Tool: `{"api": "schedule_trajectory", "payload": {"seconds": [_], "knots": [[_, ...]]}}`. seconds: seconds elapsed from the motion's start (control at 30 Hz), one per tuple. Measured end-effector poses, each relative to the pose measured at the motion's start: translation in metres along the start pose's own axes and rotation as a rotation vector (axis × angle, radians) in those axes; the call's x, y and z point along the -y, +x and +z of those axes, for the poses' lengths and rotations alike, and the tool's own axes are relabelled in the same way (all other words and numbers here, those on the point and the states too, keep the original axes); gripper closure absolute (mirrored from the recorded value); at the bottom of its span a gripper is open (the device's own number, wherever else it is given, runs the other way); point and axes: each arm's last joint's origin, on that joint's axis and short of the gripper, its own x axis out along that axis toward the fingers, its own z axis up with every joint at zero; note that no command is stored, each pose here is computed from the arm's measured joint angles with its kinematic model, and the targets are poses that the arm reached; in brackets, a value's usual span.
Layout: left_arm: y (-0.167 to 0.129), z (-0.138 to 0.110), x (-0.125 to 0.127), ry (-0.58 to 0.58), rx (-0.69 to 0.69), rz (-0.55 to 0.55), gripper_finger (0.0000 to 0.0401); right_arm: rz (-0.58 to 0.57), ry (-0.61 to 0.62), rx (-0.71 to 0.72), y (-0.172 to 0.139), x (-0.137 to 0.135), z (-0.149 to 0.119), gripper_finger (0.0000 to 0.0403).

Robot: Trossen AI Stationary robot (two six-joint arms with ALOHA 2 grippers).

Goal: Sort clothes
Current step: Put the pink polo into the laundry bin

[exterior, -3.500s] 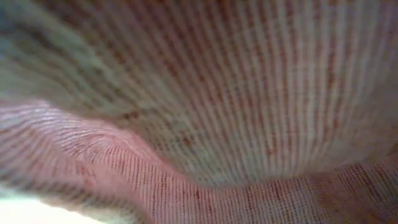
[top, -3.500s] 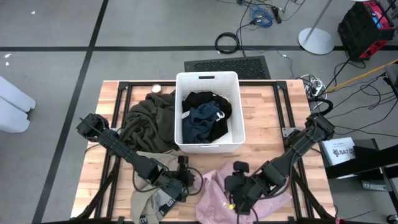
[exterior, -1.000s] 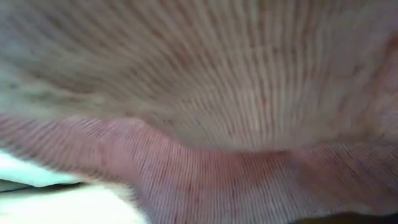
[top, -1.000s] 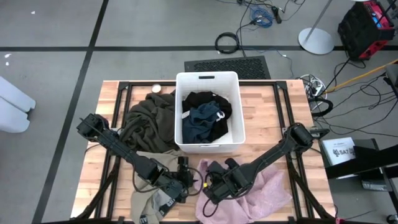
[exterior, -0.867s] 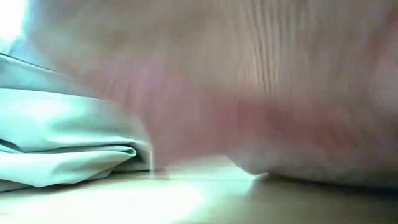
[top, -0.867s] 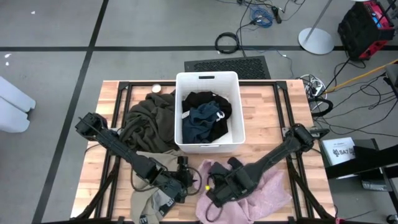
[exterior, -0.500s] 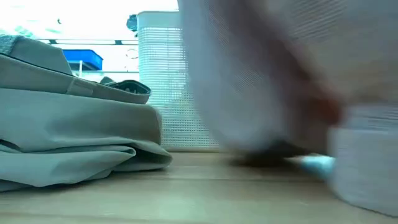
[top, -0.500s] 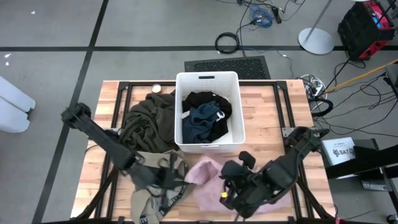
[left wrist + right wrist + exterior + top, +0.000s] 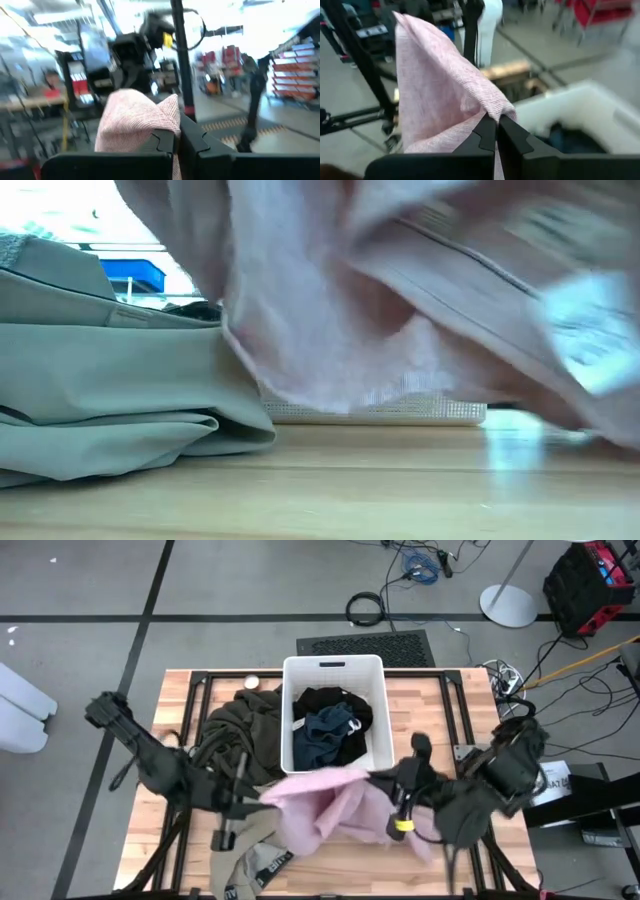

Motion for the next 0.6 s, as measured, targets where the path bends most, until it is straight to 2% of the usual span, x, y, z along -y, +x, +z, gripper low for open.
{"api": "schedule_trajectory", "payload": {"seconds": [0.17, 0.3, 0.47, 0.6], "knots": [[-0.004, 0.019, -0.018, 0.051, 0.136, 0.085, 0.0393, 0.063, -0.134, 0.121, -0.012, 0.017, 0.028, 0.0403], [-0.002, 0.039, -0.034, 0.088, 0.184, 0.15, 0.0393, 0.09, -0.207, 0.197, -0.023, 0.037, 0.047, 0.0403], [-0.002, 0.068, -0.051, 0.111, 0.212, 0.187, 0.0393, 0.111, -0.158, 0.291, -0.043, 0.068, 0.067, 0.0402], [-0.003, 0.075, -0.055, 0.143, 0.135, 0.16, 0.0393, 0.178, -0.082, 0.295, -0.055, 0.084, 0.071, 0.0402]]}}
